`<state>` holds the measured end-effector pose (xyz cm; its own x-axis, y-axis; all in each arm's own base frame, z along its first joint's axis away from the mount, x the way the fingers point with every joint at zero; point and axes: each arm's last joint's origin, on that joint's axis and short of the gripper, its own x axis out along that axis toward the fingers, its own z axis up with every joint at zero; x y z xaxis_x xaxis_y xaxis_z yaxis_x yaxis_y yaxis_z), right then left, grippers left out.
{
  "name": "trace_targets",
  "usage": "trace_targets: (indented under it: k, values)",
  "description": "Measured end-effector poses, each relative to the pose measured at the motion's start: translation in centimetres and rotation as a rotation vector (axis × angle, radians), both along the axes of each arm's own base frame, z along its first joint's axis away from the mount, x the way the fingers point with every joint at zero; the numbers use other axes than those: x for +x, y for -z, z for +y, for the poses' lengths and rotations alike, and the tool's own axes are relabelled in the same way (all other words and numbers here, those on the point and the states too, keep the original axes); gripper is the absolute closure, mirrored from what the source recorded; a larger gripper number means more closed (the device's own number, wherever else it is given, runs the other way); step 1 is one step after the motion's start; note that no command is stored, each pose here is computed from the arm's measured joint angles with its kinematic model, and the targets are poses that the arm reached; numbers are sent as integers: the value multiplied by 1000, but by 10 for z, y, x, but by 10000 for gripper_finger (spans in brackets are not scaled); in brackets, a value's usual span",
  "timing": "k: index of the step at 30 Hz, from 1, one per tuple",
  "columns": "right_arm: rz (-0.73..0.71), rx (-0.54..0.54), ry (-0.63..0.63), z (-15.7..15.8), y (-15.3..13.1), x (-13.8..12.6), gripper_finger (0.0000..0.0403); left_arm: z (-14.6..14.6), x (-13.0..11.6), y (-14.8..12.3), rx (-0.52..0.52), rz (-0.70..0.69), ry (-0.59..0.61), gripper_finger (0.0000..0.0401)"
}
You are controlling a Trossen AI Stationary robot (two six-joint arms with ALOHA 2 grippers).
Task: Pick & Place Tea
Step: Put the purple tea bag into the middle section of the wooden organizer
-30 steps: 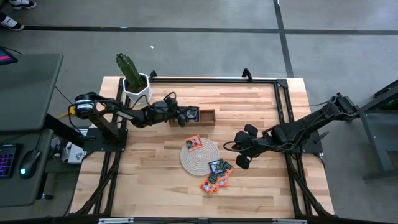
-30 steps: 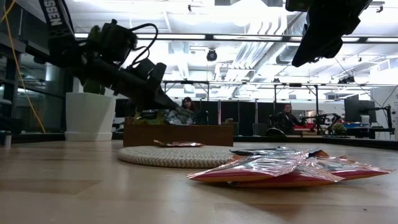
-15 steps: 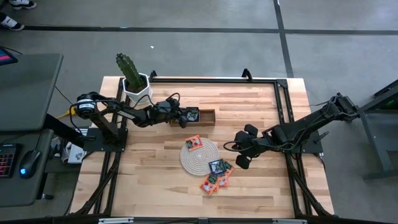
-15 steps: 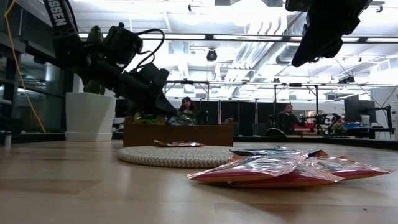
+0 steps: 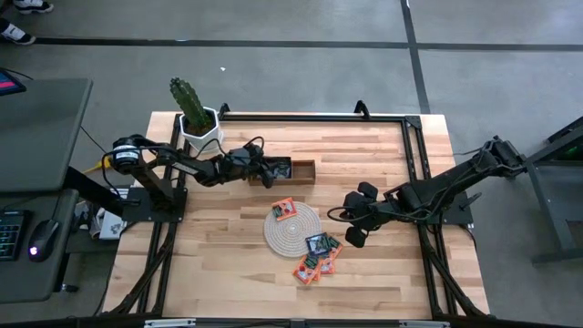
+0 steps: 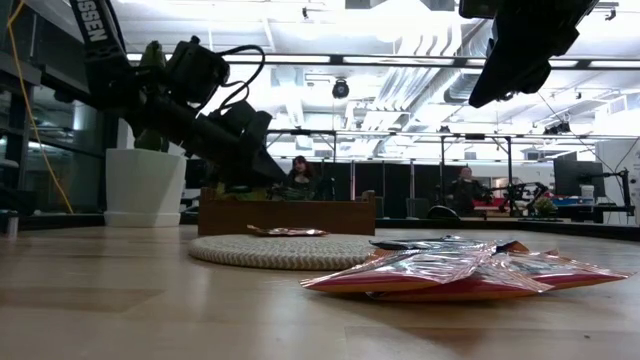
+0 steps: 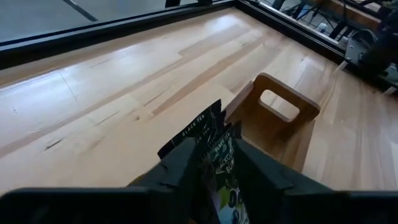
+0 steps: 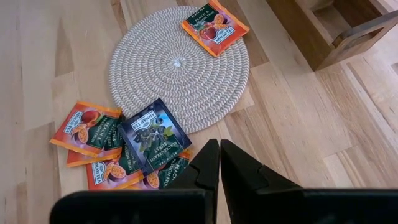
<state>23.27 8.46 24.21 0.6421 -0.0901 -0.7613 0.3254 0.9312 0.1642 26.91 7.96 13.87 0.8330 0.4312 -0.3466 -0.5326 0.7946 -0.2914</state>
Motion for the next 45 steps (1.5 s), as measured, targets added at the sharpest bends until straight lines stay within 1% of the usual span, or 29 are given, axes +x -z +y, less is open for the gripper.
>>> trace_targets:
  k: [3,6,11,14,17,19,23,25,27,29,32,35,38,41,43,45]
  values:
    - [0,0,0,0,0,0,391,0,0,-3,19,-11,6,259]
    - [0,1,-1,0,0,0,391,0,2,-13,73,-73,31,239]
    - [1,4,-3,0,0,0,391,1,7,-39,188,-151,76,234]
    - [1,6,-5,0,0,0,391,0,9,-53,244,-152,133,233]
    - [-5,24,-14,1,-1,1,391,-2,10,-59,239,-93,224,233]
    - [-9,47,-25,2,-1,2,391,-4,12,-66,229,-81,302,233]
    - [-11,80,-28,3,-1,2,391,-18,16,-66,139,-28,519,236]
    - [-24,86,-26,3,-2,3,391,-32,21,-69,125,-25,599,245]
    - [-35,87,-43,5,-1,6,391,-46,23,-68,120,0,636,257]
    - [-29,95,-66,7,2,10,395,-57,23,-65,129,27,632,270]
    - [-1,118,-101,12,13,19,400,-70,25,-66,150,24,616,285]
    - [35,134,-122,17,27,28,396,-82,25,-66,126,21,646,298]
    - [83,166,-75,20,41,33,400,-95,24,-66,95,14,677,319]
    - [119,219,14,21,50,35,399,-106,25,-62,74,19,691,364]
    - [128,283,81,21,51,36,394,-112,24,-59,33,37,696,391]
    - [141,346,137,22,51,35,389,-116,24,-61,-18,18,695,393]
